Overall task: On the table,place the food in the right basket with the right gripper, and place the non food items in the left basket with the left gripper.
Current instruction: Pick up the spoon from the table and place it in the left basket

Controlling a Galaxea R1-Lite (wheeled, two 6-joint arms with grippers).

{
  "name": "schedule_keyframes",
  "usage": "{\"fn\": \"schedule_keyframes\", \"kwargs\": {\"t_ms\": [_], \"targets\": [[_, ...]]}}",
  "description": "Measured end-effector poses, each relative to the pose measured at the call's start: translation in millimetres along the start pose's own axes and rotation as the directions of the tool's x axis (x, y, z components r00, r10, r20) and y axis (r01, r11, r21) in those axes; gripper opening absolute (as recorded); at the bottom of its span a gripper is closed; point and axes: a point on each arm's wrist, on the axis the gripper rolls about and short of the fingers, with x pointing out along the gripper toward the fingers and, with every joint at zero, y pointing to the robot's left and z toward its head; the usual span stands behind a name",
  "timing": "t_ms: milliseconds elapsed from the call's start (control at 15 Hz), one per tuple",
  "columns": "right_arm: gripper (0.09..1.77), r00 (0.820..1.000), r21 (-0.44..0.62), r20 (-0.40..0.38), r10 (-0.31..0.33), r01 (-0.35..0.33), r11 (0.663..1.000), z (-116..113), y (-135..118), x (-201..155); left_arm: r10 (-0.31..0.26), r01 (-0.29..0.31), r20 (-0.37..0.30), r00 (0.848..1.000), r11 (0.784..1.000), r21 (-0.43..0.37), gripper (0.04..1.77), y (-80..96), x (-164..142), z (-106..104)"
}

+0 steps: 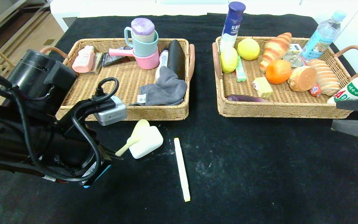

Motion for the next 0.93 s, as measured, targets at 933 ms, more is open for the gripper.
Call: {"fn": "schedule_keyframes", "kwargs": {"t_ms": [933], "targets": [[1.71,1.000,0.000,0.000,0.000,0.000,1.000,0.1,-0.1,0.1,0.280,-0.218,0.217,0.935,0.938,-0.271,0.22,55.6,-57.7,44.3]]}}
